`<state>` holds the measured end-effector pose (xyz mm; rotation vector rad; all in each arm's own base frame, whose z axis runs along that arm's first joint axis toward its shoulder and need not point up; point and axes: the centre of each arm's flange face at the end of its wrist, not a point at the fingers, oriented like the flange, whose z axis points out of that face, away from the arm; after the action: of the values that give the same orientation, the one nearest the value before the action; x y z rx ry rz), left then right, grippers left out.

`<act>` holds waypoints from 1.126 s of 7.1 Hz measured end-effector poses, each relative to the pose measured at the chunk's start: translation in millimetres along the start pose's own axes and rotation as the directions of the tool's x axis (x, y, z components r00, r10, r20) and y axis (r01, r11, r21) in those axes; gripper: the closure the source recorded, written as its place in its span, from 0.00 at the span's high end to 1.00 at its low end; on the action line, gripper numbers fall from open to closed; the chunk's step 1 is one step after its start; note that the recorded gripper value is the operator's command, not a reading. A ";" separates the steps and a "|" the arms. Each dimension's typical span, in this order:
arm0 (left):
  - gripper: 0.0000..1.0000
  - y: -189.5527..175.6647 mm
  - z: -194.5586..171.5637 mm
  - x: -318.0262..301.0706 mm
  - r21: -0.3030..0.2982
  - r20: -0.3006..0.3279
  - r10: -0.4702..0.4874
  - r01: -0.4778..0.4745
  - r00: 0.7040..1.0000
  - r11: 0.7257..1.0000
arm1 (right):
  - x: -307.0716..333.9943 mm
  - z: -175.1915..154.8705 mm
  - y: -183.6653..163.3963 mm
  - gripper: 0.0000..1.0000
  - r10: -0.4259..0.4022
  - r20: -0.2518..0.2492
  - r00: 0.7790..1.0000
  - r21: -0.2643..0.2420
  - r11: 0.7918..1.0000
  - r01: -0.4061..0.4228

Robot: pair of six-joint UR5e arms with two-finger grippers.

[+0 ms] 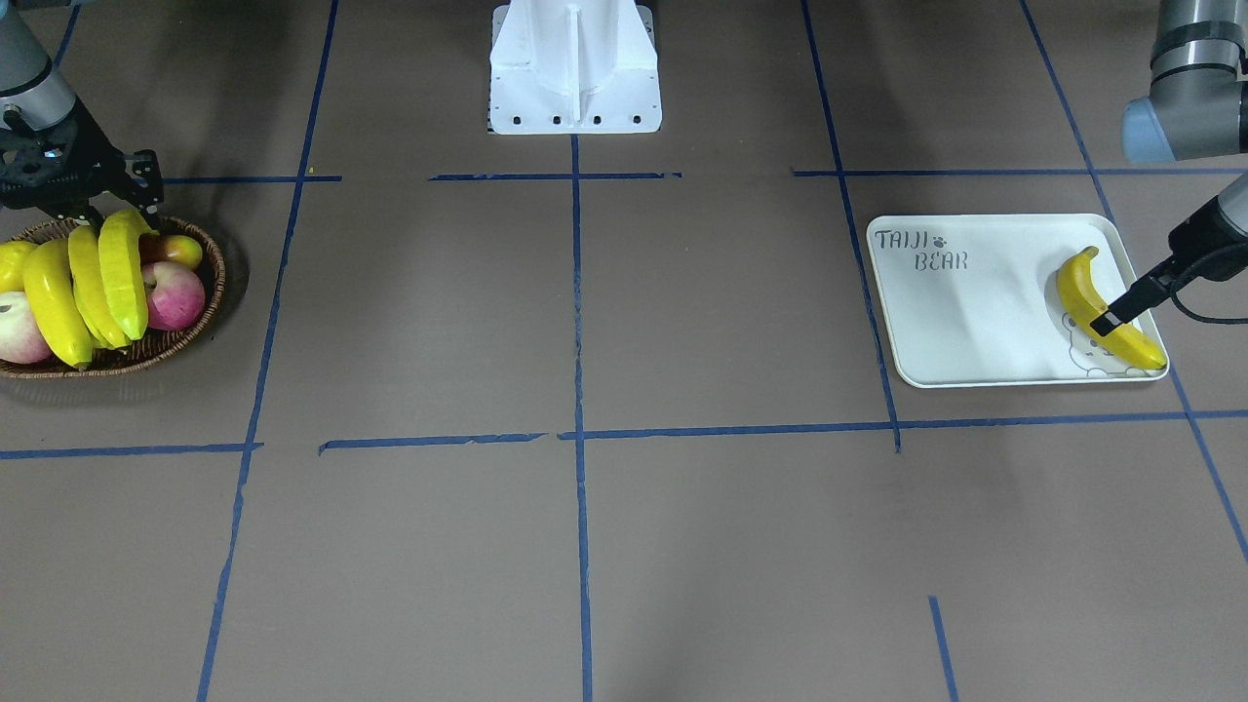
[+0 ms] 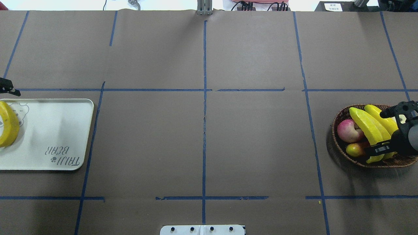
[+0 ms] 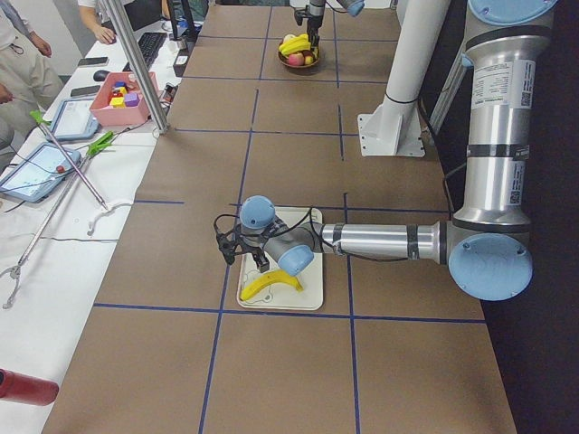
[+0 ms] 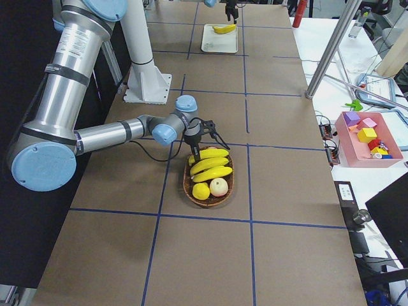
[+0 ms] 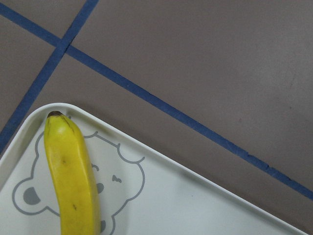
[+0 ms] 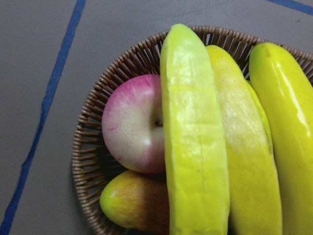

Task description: Transfer all bananas from basket to plate

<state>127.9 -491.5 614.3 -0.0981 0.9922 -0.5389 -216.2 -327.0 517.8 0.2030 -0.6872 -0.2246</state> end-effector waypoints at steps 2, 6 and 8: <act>1.00 -0.2 0.3 1.2 0.000 -0.001 0.000 0.000 1.000 1.000 | 0.6 0.9 -0.2 0.02 0.000 -0.001 1.000 -0.001 1.000 0.000; 1.00 -1.2 -0.1 6.9 0.001 -0.006 0.002 -0.002 1.000 1.000 | -3.2 -52.0 -17.3 0.00 0.031 0.121 0.992 0.031 0.999 -0.035; 1.00 0.3 -3.1 21.7 0.005 -0.030 0.031 -0.031 0.999 0.999 | -17.9 -82.5 -49.8 0.00 0.036 0.243 0.969 0.064 0.997 -0.053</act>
<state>134.8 -501.0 595.8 -0.0703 1.0206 -0.5151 -183.2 -360.7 431.9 0.2295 -0.9416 -0.1840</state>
